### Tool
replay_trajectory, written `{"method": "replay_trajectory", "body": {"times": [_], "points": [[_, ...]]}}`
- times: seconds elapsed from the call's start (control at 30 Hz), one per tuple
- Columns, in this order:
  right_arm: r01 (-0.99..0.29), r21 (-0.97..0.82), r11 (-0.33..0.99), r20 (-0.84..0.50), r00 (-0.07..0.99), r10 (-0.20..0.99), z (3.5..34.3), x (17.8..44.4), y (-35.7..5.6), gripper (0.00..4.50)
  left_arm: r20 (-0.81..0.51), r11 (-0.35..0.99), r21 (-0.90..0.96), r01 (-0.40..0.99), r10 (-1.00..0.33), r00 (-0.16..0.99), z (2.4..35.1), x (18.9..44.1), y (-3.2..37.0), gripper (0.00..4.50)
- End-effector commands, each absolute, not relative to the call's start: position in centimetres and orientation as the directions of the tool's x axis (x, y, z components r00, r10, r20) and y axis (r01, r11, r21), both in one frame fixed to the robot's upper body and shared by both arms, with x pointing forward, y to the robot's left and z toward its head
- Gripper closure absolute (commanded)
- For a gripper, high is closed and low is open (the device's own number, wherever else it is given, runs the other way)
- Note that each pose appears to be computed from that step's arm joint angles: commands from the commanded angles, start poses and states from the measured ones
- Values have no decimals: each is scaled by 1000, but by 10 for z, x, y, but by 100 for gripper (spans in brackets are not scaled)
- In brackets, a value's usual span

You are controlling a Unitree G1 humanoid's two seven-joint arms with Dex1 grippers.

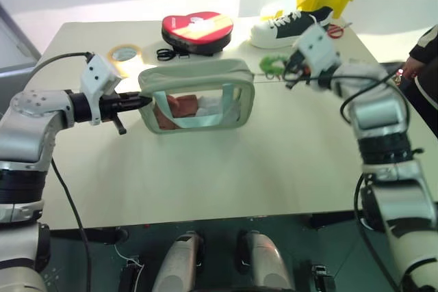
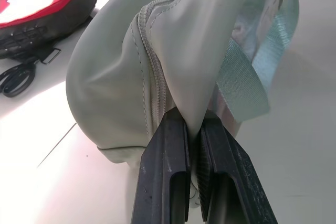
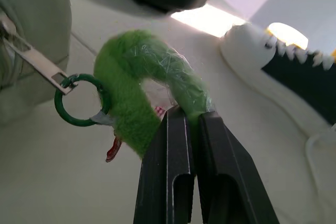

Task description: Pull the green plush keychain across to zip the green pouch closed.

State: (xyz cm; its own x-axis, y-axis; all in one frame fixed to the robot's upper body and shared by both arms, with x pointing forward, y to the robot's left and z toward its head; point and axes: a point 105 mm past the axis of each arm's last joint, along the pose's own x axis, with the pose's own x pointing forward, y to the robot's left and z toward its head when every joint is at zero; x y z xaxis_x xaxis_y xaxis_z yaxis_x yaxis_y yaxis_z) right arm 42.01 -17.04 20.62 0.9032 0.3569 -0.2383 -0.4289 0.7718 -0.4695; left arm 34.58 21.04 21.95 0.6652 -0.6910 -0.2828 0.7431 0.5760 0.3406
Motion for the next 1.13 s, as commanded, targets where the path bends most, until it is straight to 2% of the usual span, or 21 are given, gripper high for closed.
{"method": "replay_trajectory", "body": {"times": [0.03,0.23,0.4,0.5,0.57,0.67,0.73,0.87,0.9,1.0,1.13], "points": [[-429,-355,831,-261,899,352,175,420,-160,448,-269,581,374,722,-678,684,232,346,215,450],[-486,-143,862,-293,853,432,141,415,-118,448,-271,578,381,722,-677,685,235,345,215,450],[-524,-111,844,-294,829,476,145,411,-114,448,-270,579,382,721,-676,686,234,344,215,450],[-540,-160,826,-258,831,493,172,414,-134,344,-273,578,384,720,-674,686,233,344,215,450],[-553,-207,807,-238,829,507,194,415,-149,245,-270,578,383,721,-676,686,233,345,214,450],[-578,-324,749,-230,816,531,231,410,-173,97,-242,589,355,726,-692,680,240,344,215,342],[-629,-367,685,-247,776,580,252,401,-180,0,-231,596,345,725,-695,681,245,343,218,236],[-812,-338,476,-258,566,783,292,363,-157,0,-183,625,284,727,-709,681,266,336,231,35],[-839,-324,437,-245,520,818,301,355,-149,0,-167,633,266,727,-712,682,273,334,233,4],[-887,-319,333,-220,411,885,318,335,-127,0,-146,670,234,704,-692,707,290,330,246,4],[-895,-323,306,-217,385,897,314,330,-113,0,-146,676,253,692,-680,718,293,324,253,4]]}}
